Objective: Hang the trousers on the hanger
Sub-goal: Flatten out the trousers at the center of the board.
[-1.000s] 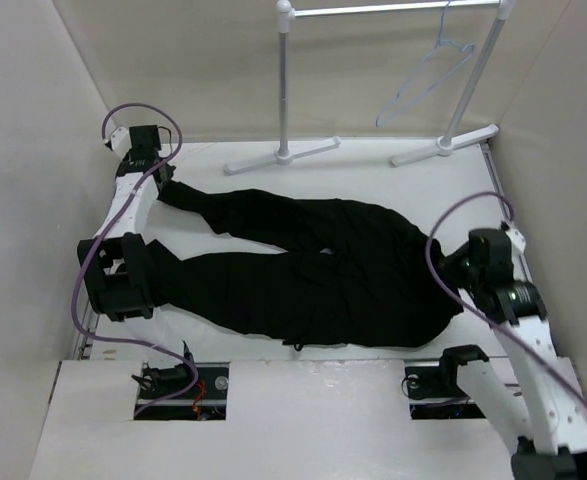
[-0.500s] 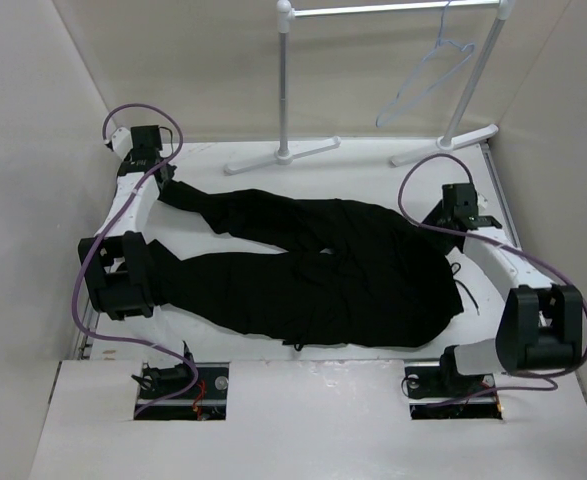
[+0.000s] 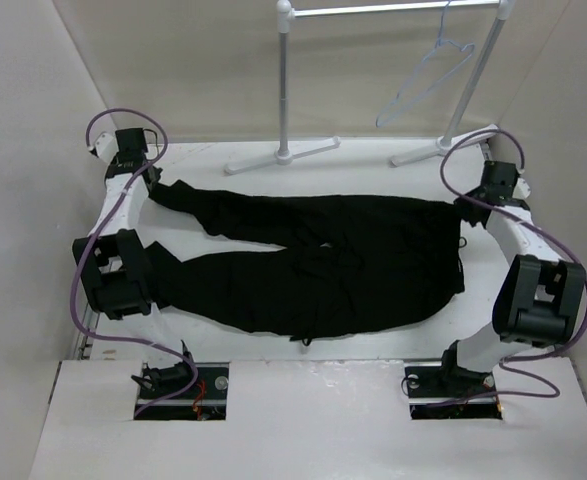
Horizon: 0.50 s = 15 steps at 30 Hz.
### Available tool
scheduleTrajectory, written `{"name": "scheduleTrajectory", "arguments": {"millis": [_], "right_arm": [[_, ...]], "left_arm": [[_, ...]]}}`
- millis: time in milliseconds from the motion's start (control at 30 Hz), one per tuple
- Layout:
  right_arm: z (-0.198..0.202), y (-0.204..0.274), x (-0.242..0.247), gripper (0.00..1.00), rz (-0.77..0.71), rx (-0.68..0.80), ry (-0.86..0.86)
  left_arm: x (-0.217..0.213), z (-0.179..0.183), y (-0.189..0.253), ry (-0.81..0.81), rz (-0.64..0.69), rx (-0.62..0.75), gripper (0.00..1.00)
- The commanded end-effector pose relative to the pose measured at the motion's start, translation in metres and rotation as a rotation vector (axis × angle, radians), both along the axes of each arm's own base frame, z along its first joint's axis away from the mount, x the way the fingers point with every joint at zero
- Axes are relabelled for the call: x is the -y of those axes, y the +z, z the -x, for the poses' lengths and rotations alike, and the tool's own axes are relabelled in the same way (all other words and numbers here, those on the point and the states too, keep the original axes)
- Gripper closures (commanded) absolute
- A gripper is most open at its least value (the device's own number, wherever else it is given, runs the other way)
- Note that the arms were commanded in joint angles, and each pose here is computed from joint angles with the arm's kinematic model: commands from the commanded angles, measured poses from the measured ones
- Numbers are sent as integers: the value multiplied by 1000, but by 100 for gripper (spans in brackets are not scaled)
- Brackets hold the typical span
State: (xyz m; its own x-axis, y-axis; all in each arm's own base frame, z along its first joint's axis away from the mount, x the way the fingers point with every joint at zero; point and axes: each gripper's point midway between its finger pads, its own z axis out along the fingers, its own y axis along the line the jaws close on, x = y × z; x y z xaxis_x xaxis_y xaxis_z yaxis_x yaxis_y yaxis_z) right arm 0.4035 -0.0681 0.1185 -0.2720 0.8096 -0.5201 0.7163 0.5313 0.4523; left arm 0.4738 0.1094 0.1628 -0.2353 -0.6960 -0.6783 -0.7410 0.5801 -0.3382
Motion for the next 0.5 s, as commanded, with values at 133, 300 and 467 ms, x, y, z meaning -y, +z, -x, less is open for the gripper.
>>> {"name": "scheduleTrajectory", "arguments": {"millis": [133, 300, 467], "right_arm": [[-58, 15, 44, 96, -57, 165, -134], [-53, 54, 46, 97, -78, 264, -134], [-33, 103, 47, 97, -78, 360, -151]], "left_arm": [[-23, 8, 70, 70, -58, 189, 97], [-14, 5, 153, 45, -46, 396, 98], [0, 17, 256, 1, -69, 617, 97]]}}
